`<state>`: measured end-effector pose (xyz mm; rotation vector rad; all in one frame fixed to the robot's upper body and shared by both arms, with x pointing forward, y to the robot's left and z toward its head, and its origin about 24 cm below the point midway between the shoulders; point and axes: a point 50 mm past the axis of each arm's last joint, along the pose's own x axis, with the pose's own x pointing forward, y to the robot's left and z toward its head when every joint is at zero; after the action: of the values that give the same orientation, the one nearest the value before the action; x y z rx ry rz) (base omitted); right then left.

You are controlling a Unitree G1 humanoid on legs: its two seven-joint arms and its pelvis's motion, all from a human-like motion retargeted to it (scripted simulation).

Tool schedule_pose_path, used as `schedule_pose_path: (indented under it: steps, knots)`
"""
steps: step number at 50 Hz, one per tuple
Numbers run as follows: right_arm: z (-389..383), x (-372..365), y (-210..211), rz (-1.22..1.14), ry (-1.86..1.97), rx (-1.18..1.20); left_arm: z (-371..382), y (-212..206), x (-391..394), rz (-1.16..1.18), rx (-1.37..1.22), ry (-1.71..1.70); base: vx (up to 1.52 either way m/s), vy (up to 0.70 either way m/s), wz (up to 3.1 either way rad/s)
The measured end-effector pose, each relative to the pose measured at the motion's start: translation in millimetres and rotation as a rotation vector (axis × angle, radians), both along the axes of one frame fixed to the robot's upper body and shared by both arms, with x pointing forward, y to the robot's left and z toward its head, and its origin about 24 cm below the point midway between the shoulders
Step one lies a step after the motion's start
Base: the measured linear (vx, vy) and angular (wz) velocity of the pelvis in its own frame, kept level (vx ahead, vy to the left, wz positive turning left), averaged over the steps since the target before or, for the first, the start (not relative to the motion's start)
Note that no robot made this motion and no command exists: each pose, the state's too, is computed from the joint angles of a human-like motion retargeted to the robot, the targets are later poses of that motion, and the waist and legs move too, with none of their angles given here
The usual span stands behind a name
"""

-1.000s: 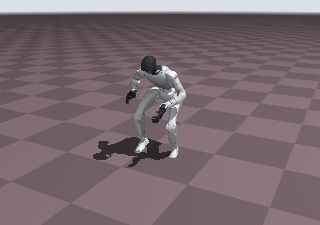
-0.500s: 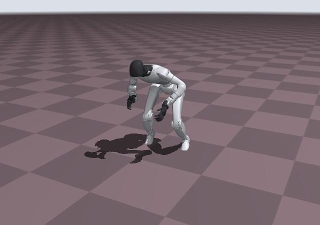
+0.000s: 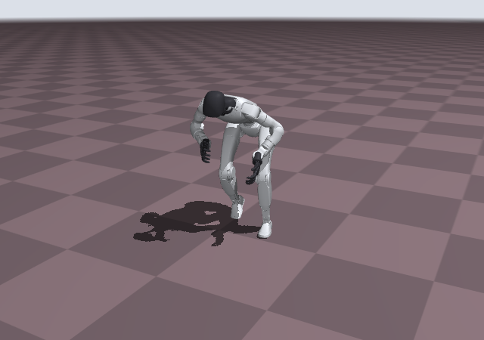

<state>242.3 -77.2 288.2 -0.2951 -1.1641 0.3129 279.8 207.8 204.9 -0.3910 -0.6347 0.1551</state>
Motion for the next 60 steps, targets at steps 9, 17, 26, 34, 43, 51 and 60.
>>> schedule_pose_path:
  steps: [9,17,26,34,43,51,60]
  knots:
    - [-19.8,-0.3,-18.9,-0.041,0.076,0.022,79.2,-90.0,10.9,-0.256,0.302,-0.273,0.29,0.1,-0.38]
    - [5.7,-9.1,-15.2,-0.041,-0.053,0.033,114.3,-127.6,2.7,-0.313,0.477,-0.404,0.3,0.08,-0.07]
    - [2.3,-7.8,-45.9,-0.224,-0.08,0.118,32.1,-59.2,17.1,-0.059,0.423,-0.044,0.38,0.0,0.24]
    - [2.6,-6.1,-57.7,-0.289,-0.086,0.081,-50.4,22.1,-20.4,0.235,0.261,0.271,0.36,-0.17,0.34]
    - [23.9,-5.5,-51.0,-0.382,-0.232,0.072,-93.7,36.4,-61.9,0.303,-0.123,0.386,0.25,-0.15,0.66]
    - [32.6,-7.6,-44.9,-0.335,-0.258,0.151,-62.2,23.3,-38.1,0.23,-0.109,0.233,0.32,-0.04,-0.11]
    - [-28.9,10.9,-74.5,-0.369,0.092,0.297,14.4,-40.6,10.9,-0.026,0.004,-0.005,0.41,0.1,-0.82]
